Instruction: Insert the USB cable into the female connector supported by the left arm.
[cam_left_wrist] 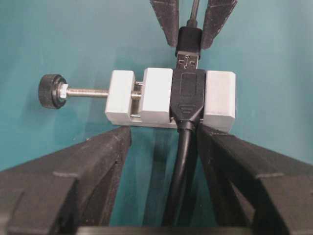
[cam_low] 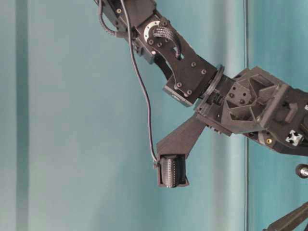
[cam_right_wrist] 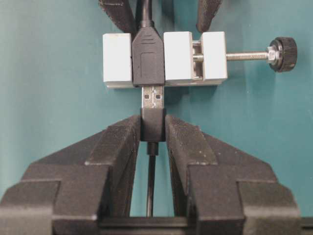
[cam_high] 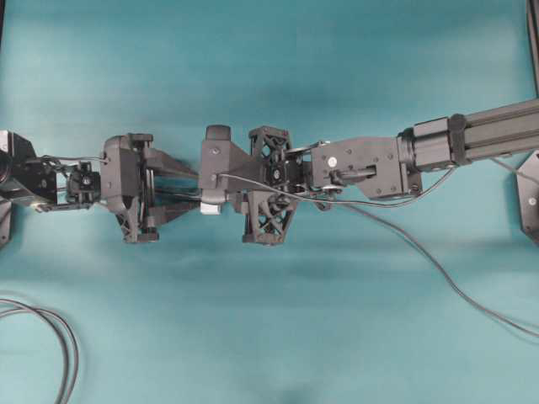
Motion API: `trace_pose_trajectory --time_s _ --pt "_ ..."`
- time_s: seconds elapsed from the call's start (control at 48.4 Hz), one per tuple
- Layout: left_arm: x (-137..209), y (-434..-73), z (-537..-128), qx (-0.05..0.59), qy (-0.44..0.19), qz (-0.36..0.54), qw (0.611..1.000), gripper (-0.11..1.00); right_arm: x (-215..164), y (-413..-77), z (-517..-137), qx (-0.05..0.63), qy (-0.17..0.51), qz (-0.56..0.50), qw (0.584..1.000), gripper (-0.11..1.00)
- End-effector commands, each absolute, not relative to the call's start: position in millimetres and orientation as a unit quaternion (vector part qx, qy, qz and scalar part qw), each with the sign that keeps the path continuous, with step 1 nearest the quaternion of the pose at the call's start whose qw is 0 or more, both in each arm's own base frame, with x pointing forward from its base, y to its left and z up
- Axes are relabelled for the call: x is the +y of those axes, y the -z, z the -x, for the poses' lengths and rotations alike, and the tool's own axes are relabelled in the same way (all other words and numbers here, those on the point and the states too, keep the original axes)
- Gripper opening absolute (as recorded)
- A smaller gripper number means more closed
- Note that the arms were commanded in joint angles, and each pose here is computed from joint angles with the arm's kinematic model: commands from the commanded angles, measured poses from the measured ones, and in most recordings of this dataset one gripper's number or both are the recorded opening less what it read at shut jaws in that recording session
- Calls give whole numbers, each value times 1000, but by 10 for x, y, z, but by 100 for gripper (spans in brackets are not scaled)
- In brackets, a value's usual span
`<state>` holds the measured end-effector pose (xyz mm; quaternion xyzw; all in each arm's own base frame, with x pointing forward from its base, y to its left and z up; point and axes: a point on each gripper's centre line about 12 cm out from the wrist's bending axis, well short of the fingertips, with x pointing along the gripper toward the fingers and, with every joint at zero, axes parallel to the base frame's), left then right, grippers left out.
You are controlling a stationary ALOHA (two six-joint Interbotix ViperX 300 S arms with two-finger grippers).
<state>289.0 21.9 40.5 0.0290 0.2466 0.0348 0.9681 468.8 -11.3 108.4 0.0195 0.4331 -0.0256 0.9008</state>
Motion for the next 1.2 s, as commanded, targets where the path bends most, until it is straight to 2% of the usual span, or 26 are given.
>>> trace_pose_trajectory --time_s 0.0,0.269,1.179 --pt "260 -420 -2925 246 -40 -36 968 69 -115 -1339 -4778 402 24 -18 915 21" --pt "264 -401 -3011 275 -36 -39 960 69 -108 -1336 -4775 403 25 -19 915 21" --pt "296 -428 -3055 272 -37 -50 960 69 11 -1365 -4845 390 18 -28 920 21"
